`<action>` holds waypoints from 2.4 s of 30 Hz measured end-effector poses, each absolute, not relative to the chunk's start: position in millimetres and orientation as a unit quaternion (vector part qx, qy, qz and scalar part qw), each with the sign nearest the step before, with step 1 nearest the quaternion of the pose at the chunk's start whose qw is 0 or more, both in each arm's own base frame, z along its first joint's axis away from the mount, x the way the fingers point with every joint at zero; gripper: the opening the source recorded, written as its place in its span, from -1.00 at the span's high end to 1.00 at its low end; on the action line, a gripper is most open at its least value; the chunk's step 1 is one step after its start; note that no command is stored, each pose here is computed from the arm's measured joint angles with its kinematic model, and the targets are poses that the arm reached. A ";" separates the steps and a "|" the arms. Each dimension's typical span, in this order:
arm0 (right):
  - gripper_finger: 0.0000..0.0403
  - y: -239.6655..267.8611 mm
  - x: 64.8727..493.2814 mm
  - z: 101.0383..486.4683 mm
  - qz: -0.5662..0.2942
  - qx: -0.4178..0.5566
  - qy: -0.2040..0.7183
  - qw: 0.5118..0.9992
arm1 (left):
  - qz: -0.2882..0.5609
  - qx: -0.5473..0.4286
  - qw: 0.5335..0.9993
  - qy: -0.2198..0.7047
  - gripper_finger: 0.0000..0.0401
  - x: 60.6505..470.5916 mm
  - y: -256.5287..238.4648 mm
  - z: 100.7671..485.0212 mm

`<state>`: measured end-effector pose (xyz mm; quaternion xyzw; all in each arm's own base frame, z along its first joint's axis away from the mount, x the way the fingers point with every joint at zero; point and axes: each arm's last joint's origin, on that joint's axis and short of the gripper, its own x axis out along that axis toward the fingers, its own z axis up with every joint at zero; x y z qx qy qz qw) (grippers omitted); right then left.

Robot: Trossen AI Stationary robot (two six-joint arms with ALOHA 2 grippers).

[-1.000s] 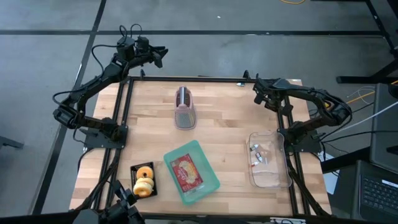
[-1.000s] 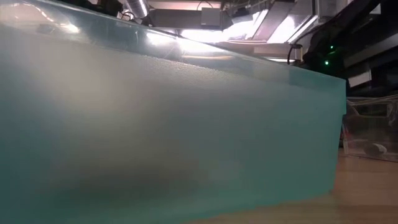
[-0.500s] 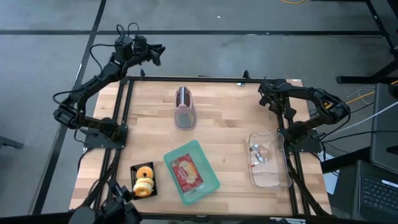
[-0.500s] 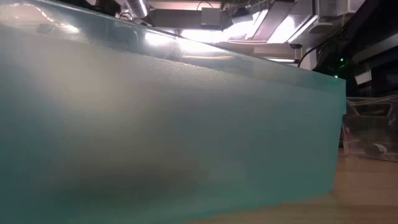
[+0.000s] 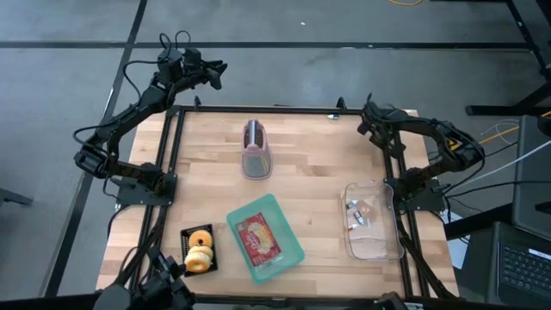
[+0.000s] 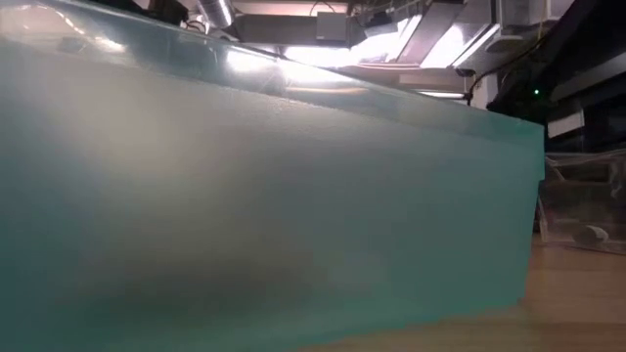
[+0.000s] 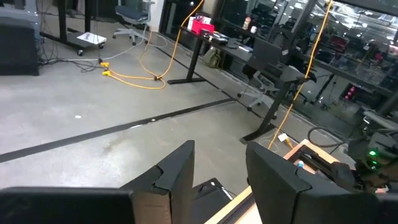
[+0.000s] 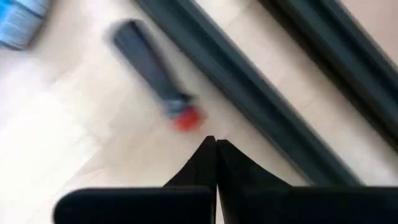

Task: Pick & Place Food Item
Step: Put the dark red food coloring bottle into the transparent bin

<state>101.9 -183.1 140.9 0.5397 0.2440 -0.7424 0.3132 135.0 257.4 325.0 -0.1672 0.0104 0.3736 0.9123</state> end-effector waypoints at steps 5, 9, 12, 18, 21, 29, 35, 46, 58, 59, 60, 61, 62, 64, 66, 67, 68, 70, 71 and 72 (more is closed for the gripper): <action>1.00 -184.3 107.9 141.8 -0.709 0.541 0.265 0.367 | 0.368 -0.168 0.915 0.011 0.30 135.3 257.2 325.0; 1.00 -199.7 130.8 161.6 -0.628 0.556 0.197 0.508 | 0.367 -0.170 0.914 0.010 0.30 135.3 257.1 325.1; 1.00 -205.0 142.9 184.8 -0.582 0.571 0.172 0.552 | 0.367 -0.171 0.914 0.010 0.30 135.3 257.1 325.0; 1.00 -208.3 155.7 235.4 -0.598 0.532 0.197 0.567 | 0.366 -0.169 0.915 0.010 0.30 135.3 257.1 325.1; 1.00 -207.4 147.2 257.8 -0.692 0.455 0.237 0.507 | 0.366 -0.168 0.915 0.009 0.30 135.3 257.2 325.3; 1.00 -223.9 154.4 233.3 -0.679 0.468 0.332 0.458 | 0.366 -0.164 0.916 0.008 0.30 135.5 257.2 325.9; 1.00 -239.2 168.4 206.2 -0.663 0.466 0.360 0.462 | 0.365 -0.164 0.916 0.008 0.30 135.9 257.0 325.8; 1.00 -300.5 169.2 216.0 -0.682 0.390 0.430 0.445 | 0.357 -0.165 0.919 0.009 0.30 136.2 256.6 325.9; 1.00 -301.7 164.6 215.5 -0.612 0.444 0.499 0.423 | 0.342 -0.167 0.925 0.010 0.30 136.8 255.9 325.9; 1.00 -299.5 167.8 215.6 -0.596 0.452 0.504 0.431 | 0.339 -0.167 0.926 0.010 0.30 136.9 255.8 325.9; 0.99 -297.0 171.2 216.6 -0.584 0.456 0.508 0.440 | 0.338 -0.168 0.926 0.010 0.30 137.1 255.6 325.9; 0.97 -294.5 175.1 218.6 -0.574 0.455 0.511 0.450 | 0.337 -0.168 0.926 0.010 0.30 137.1 255.6 325.9; 0.94 -292.4 179.4 221.4 -0.568 0.451 0.513 0.459 | 0.337 -0.167 0.926 0.010 0.30 137.1 255.6 325.9; 0.86 -290.4 185.8 226.6 -0.560 0.444 0.513 0.476 | 0.337 -0.168 0.926 0.010 0.30 137.0 255.6 325.8; 0.75 -290.0 189.1 230.5 -0.554 0.443 0.512 0.485 | 0.337 -0.168 0.926 0.010 0.30 137.1 255.6 325.8; 0.70 -290.0 189.9 231.1 -0.551 0.445 0.511 0.488 | 0.337 -0.168 0.926 0.010 0.30 137.1 255.6 325.9; 0.64 -289.8 190.0 231.2 -0.548 0.448 0.510 0.488 | 0.337 -0.167 0.926 0.010 0.30 137.0 255.6 325.9; 0.50 -289.3 190.1 231.2 -0.544 0.453 0.511 0.488 | 0.337 -0.168 0.926 0.010 0.30 137.0 255.6 325.8; 0.43 -289.2 190.2 231.1 -0.542 0.455 0.511 0.488 | 0.337 -0.168 0.926 0.011 0.30 137.0 255.6 325.7; 0.36 -289.5 189.9 231.1 -0.541 0.457 0.510 0.488 | 0.337 -0.168 0.926 0.011 0.30 137.1 255.6 325.9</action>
